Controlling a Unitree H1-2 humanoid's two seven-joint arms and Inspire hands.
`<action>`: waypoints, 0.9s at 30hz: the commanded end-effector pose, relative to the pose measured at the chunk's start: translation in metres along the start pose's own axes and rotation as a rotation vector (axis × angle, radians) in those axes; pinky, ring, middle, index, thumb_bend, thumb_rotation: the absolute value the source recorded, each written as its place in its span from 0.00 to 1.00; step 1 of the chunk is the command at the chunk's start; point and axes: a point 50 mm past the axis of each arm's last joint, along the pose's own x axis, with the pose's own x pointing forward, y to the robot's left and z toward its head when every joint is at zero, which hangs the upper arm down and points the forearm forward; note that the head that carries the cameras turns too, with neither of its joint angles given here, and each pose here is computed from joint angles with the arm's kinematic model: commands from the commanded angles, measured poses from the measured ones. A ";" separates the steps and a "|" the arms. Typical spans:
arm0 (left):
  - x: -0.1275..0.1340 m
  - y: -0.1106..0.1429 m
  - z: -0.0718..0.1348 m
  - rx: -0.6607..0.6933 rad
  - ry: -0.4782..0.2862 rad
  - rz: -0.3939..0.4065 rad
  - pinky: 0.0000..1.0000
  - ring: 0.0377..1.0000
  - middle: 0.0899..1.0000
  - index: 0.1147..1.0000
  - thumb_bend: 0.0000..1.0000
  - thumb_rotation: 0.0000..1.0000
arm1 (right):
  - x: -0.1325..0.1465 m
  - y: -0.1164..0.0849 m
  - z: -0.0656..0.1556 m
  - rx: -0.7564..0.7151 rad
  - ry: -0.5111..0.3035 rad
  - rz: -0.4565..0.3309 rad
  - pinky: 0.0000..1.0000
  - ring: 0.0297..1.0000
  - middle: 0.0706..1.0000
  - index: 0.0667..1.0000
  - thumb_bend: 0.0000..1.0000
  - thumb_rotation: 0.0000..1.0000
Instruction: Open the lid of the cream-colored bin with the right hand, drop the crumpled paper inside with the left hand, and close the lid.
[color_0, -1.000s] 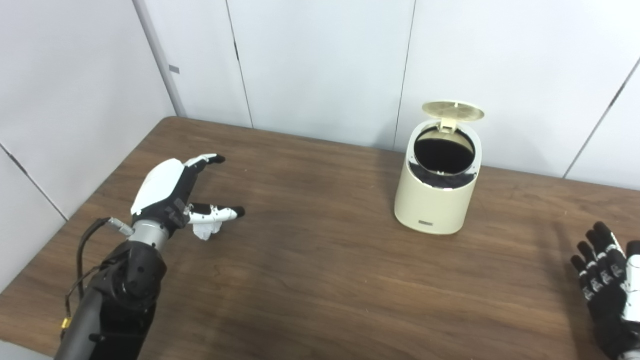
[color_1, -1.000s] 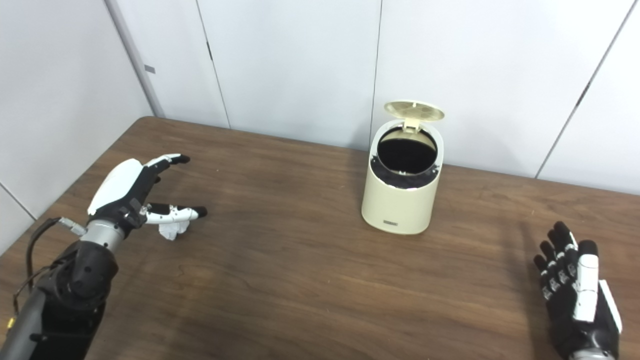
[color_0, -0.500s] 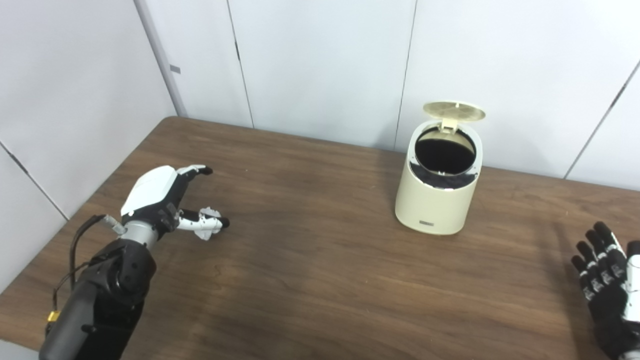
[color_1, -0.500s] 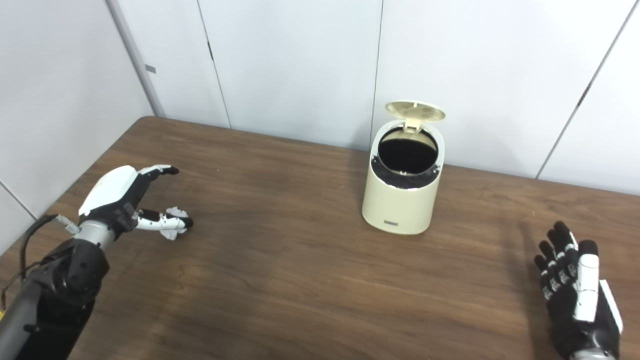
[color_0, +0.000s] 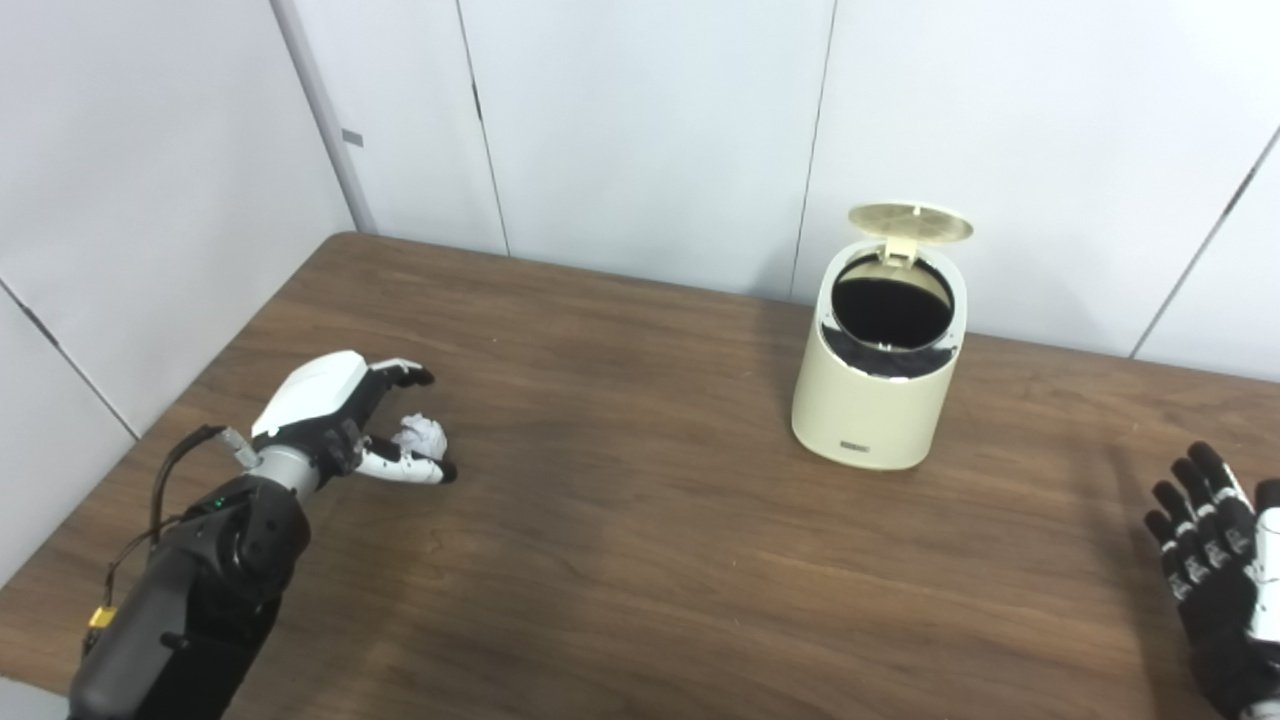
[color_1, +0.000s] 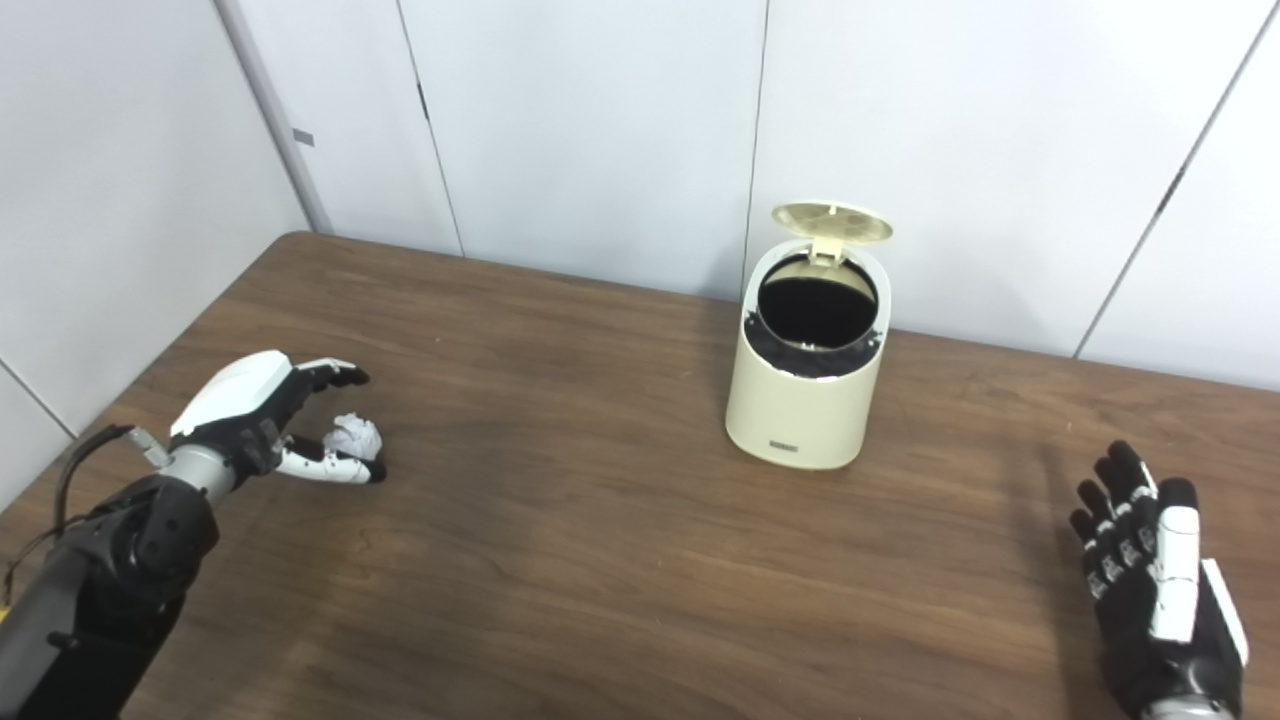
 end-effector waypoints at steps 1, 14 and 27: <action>0.005 0.026 0.004 0.065 -0.005 0.065 0.81 0.89 0.86 0.82 0.89 0.31 | 0.009 0.005 0.024 0.000 -0.096 0.022 1.00 0.98 0.98 0.94 0.47 0.96; 0.007 0.028 0.010 0.084 0.004 0.051 0.79 0.88 0.86 0.82 0.84 0.24 | 0.009 0.006 0.024 0.024 -0.091 0.019 1.00 0.99 0.98 0.94 0.47 0.94; 0.007 0.031 0.010 0.086 -0.001 0.057 0.75 0.86 0.82 0.79 0.82 0.18 | 0.010 0.006 0.022 0.017 -0.088 0.020 0.96 0.98 0.98 0.94 0.46 0.96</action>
